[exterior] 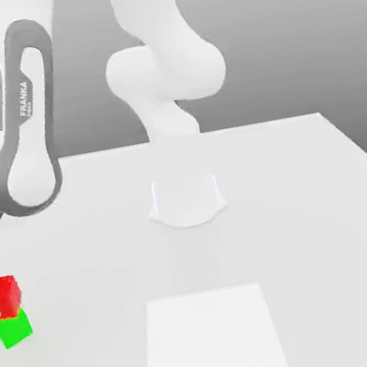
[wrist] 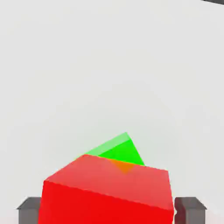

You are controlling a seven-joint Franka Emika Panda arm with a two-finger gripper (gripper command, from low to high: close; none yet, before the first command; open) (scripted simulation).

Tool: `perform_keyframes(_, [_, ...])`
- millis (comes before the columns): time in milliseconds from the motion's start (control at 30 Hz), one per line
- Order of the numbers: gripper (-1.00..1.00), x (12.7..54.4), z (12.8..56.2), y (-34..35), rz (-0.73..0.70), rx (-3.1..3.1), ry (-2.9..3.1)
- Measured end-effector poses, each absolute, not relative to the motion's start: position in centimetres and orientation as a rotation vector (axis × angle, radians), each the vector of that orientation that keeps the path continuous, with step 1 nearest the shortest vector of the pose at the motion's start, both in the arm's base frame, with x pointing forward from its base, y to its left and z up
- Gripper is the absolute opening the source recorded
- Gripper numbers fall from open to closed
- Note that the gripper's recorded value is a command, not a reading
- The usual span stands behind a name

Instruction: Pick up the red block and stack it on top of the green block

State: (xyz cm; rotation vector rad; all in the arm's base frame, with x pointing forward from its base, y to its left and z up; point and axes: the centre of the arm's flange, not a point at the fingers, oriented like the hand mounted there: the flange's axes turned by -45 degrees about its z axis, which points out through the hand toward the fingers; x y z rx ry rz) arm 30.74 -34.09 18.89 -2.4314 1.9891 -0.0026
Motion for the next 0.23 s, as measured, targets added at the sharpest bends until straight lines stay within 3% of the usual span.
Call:
perform_keyframes(100, [1.0,30.7,18.6,-34.1,-0.001,-2.43,1.99])
perform_keyframes(233, [1.0,30.8,22.9,-34.1,-0.001,-2.43,1.989])
